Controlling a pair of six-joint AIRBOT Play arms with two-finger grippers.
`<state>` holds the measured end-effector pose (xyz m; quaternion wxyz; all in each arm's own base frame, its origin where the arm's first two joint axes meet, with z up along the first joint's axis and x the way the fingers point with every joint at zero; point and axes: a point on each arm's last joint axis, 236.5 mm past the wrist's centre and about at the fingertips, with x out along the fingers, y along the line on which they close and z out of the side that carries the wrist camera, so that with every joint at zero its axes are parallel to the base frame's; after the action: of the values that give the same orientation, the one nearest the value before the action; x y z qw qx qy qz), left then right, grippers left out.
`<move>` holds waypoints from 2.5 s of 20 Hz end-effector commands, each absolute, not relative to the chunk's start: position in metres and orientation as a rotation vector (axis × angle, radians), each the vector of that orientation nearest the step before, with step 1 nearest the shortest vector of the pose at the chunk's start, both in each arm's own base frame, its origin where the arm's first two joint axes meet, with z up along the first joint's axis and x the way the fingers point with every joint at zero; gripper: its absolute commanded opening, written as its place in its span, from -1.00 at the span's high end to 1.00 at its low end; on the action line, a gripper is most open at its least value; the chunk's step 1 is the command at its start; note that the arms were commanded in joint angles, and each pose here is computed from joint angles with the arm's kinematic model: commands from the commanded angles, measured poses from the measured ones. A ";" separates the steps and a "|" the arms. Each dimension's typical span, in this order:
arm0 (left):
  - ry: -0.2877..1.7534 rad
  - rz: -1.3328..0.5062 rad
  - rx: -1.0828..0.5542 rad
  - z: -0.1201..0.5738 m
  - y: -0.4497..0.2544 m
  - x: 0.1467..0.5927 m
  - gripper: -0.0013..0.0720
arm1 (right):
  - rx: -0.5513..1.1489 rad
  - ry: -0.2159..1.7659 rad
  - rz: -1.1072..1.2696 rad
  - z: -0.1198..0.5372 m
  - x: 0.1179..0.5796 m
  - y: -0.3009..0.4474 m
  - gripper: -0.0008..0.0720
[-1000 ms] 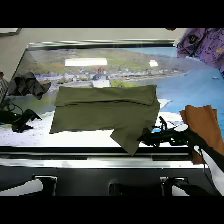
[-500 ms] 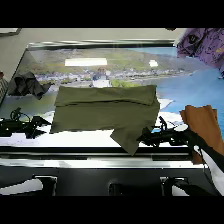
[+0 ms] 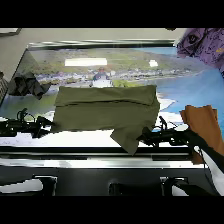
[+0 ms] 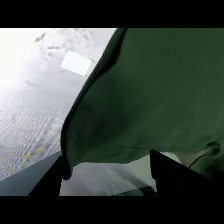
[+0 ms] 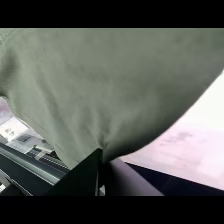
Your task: Fold the clothes and pants, and hang the long-sleeved shirts on hangers.
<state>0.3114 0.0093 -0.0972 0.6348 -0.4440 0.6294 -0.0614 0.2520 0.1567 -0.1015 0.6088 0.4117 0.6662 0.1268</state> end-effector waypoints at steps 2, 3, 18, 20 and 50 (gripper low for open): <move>1.460 -0.169 -1.010 -0.096 0.002 0.308 -0.59 | 0.933 1.443 0.273 -0.091 0.269 0.150 0.90; 1.460 -0.169 -1.010 -0.096 0.002 0.308 -0.22 | 0.934 1.425 0.265 -0.088 0.272 0.149 0.90; 1.373 0.189 -0.861 -0.017 0.039 0.276 0.92 | 0.775 1.449 0.242 -0.013 0.203 0.132 0.90; 1.345 0.207 -0.800 -0.001 0.043 0.265 0.92 | 0.771 1.427 0.250 0.006 0.189 0.133 0.90; 1.270 0.044 -0.578 -0.072 0.031 0.491 0.93 | 0.394 1.304 0.223 -0.052 0.444 0.074 0.90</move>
<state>0.4774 0.0335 -0.0587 0.7652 -0.2706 0.5838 0.0217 0.4261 0.0735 -0.0394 0.7636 0.1737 0.6129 0.1053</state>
